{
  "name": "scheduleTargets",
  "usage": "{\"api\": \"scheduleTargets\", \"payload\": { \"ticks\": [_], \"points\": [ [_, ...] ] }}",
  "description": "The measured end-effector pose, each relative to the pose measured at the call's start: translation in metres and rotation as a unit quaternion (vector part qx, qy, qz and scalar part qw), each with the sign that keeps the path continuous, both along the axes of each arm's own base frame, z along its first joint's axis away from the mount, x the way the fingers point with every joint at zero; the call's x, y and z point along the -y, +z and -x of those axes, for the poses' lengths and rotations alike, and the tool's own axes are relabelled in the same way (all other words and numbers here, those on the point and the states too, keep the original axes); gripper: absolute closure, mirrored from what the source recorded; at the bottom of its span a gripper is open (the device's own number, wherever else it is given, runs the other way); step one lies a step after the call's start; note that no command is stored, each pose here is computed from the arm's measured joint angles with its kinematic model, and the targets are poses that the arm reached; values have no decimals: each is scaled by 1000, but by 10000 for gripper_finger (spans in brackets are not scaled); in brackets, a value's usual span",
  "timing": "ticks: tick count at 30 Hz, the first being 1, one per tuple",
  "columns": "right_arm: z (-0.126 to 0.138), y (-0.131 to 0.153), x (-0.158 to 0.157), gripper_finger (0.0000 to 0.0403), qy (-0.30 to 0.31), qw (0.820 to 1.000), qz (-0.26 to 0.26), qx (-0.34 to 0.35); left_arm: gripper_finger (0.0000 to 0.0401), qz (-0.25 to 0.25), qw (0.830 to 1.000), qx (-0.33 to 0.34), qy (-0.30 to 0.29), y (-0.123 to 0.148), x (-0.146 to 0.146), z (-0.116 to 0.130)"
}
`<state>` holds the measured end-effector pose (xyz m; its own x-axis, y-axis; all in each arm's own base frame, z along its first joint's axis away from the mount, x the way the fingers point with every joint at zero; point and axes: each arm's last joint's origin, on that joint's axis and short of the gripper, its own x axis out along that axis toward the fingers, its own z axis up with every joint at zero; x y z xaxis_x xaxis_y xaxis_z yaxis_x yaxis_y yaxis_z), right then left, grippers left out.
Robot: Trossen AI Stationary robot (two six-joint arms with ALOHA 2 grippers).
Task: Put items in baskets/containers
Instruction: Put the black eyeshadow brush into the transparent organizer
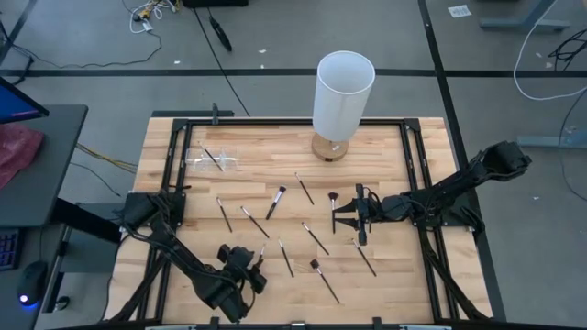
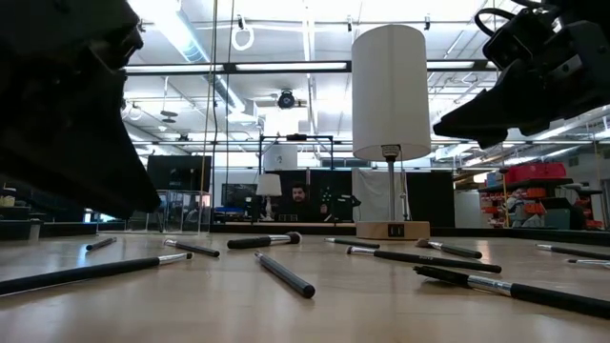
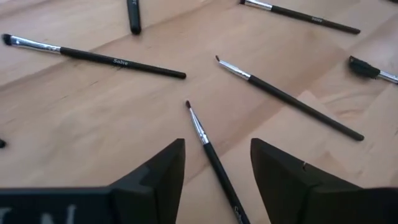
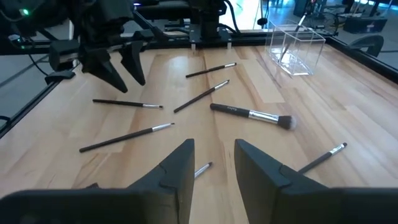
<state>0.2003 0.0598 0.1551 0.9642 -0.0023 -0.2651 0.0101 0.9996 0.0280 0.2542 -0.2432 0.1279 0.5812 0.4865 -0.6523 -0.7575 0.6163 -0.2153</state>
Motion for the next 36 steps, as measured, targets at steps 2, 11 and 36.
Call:
{"api": "scheduleTargets", "payload": {
  "ticks": [2, 11, 36],
  "points": [
    [0, 0, 0, 288, 0, 1000, -1, 0, 220, -6, 1000, 8, -4, -8, 0, -1],
    [0, -1, 0, 288, -2, 1000, -6, -7, 225, -50, 999, -4, -18, -51, 7, -5],
    [1, -2, 0, 288, -3, 1000, -5, -10, 354, -89, 996, 12, -30, -75, 19, 20]
  ]
}}
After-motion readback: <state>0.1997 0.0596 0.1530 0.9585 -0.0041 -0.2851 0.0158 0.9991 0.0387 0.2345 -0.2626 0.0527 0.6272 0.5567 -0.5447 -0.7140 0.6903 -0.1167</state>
